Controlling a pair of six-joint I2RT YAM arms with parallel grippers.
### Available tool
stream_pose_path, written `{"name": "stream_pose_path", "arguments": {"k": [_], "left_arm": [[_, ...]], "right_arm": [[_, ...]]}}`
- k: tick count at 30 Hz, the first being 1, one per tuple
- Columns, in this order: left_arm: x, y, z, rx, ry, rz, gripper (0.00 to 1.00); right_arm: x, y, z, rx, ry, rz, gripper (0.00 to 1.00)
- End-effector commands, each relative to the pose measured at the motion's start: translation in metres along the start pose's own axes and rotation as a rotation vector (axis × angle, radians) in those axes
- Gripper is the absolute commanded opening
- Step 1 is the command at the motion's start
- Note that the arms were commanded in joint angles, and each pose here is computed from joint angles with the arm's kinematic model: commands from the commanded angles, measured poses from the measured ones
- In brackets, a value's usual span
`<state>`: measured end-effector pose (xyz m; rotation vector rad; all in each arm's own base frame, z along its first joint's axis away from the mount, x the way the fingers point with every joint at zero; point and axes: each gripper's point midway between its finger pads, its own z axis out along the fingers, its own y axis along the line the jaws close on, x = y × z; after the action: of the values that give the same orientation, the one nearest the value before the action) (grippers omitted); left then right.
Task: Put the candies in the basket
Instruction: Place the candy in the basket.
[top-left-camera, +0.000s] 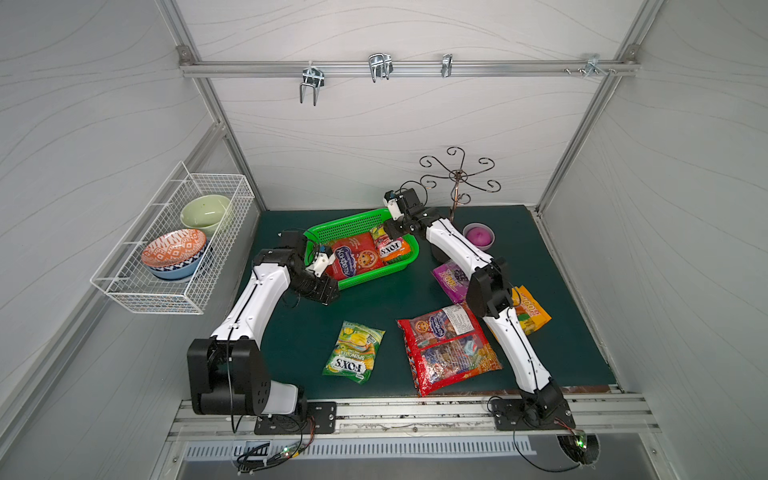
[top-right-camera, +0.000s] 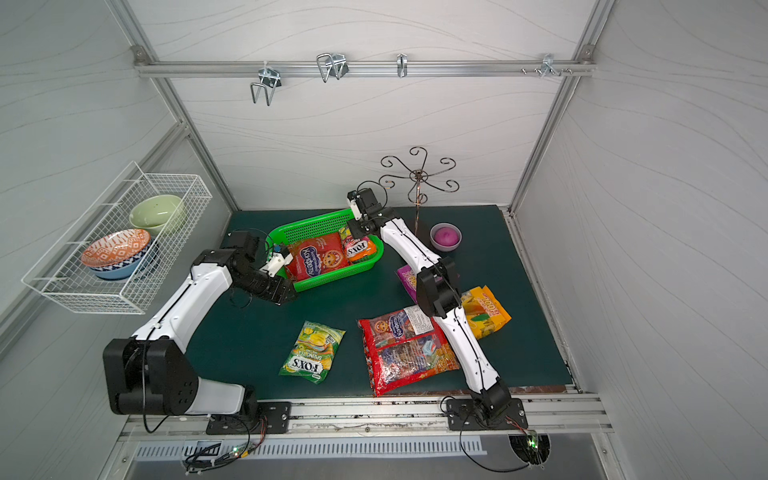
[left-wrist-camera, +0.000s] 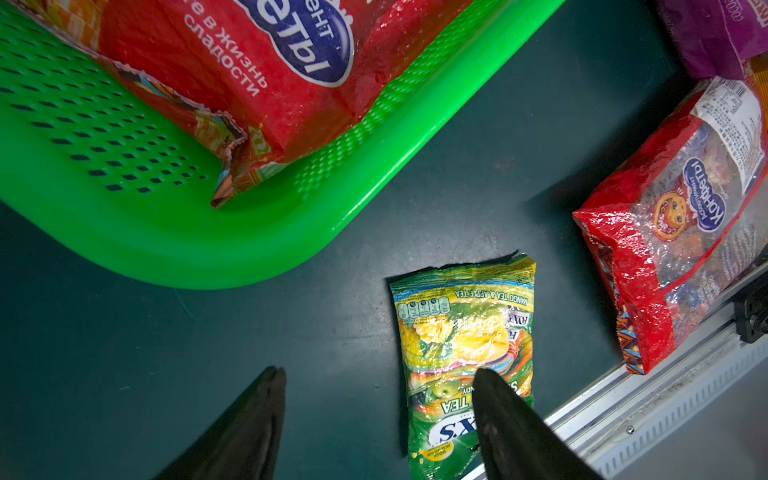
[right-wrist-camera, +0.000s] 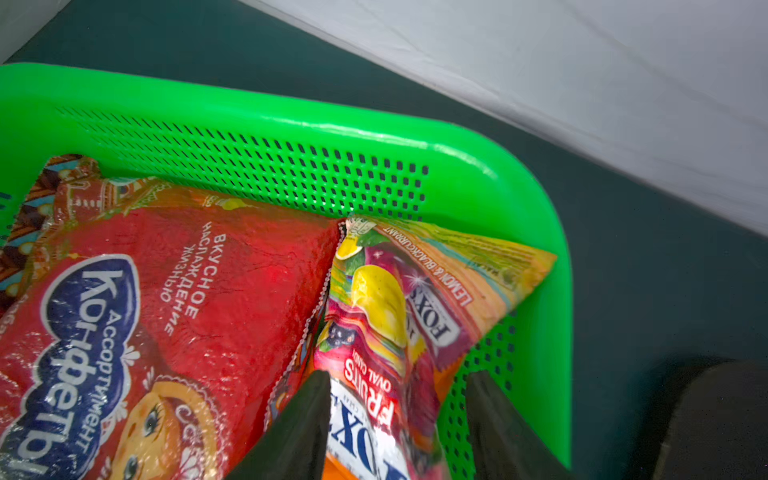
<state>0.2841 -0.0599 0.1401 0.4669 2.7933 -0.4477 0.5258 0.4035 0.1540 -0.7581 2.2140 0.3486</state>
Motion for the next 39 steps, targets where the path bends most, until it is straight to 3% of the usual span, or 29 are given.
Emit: {"name": "stream_pose_path", "arguments": {"k": [1,4,7,10,18,28,36,39], "left_arm": [[-0.007,-0.002,-0.005,0.007,-0.030,0.011,0.74],[-0.007,-0.003,-0.006,0.009,-0.033,0.011,0.74],[-0.006,-0.004,-0.005,0.012,-0.033,0.013,0.74],[-0.004,-0.004,-0.004,0.016,-0.032,0.012,0.74],[-0.004,-0.005,-0.004,0.022,-0.031,0.007,0.74],[-0.004,-0.003,-0.003,0.013,-0.025,0.002,0.74],[-0.003,-0.007,-0.003,0.036,-0.030,0.013,0.74],[-0.003,-0.013,-0.005,0.063,-0.038,0.019,0.74]], "right_arm": [[-0.034,0.006,-0.051,0.078,-0.067,-0.080,0.55],[-0.029,0.006,-0.052,0.077,-0.049,-0.080,0.45],[-0.018,0.007,-0.044,0.075,-0.013,-0.079,0.21],[-0.006,0.008,-0.032,0.065,0.019,-0.070,0.07],[0.020,0.003,0.005,-0.019,0.064,0.024,0.06],[0.052,-0.021,0.056,0.077,0.103,-0.024,0.13],[0.059,-0.016,0.065,0.061,0.107,-0.065,0.16],[0.044,-0.006,0.051,0.037,0.084,-0.074,0.19]]}}
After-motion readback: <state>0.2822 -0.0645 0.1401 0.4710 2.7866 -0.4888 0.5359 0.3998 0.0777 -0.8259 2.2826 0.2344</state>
